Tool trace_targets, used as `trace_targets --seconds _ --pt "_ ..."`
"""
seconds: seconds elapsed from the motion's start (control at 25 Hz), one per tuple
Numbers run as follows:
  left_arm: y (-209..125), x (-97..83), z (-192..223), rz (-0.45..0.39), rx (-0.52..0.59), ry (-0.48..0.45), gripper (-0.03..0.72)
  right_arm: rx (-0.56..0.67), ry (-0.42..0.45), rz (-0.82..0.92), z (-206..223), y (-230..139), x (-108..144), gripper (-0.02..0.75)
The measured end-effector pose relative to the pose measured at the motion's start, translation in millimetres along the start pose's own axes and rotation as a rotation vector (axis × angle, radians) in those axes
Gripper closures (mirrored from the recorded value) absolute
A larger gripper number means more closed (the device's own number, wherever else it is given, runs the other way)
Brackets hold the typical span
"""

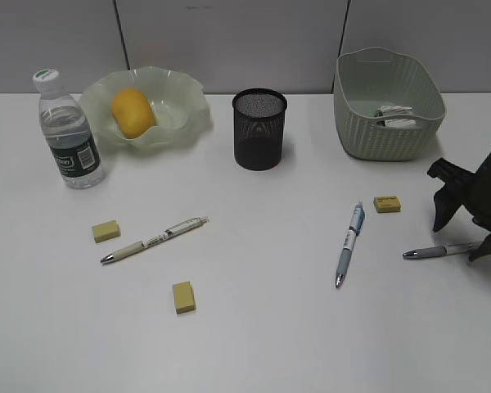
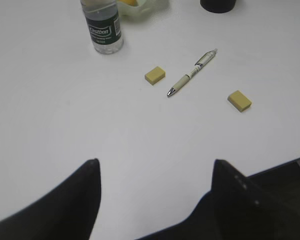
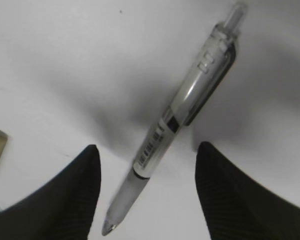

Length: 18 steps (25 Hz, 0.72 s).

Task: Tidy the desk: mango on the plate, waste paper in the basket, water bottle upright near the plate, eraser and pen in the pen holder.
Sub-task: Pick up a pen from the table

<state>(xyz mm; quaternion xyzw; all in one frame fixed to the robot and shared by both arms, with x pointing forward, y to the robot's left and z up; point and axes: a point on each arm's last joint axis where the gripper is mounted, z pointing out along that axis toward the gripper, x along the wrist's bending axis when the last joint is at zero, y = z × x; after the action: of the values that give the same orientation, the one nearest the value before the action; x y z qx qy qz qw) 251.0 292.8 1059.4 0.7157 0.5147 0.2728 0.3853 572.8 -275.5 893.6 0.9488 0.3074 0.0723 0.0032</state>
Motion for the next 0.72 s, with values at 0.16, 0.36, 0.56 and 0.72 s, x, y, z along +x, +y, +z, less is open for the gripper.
trace_targets --seconds 0.16,0.36,0.56,0.72 --pt "0 0.0 0 0.000 0.000 0.000 0.167 0.012 -0.019 0.003 7 -1 -1 0.261" --pt "0 0.0 0 0.000 0.000 0.000 0.167 0.025 -0.036 0.008 15 -1 -2 0.273" --pt "0 0.0 0 0.000 0.000 0.000 0.167 0.019 -0.036 0.001 15 0 -2 0.442" --pt "0 0.0 0 0.000 0.000 0.000 0.167 0.012 -0.036 -0.006 15 1 -2 0.560"
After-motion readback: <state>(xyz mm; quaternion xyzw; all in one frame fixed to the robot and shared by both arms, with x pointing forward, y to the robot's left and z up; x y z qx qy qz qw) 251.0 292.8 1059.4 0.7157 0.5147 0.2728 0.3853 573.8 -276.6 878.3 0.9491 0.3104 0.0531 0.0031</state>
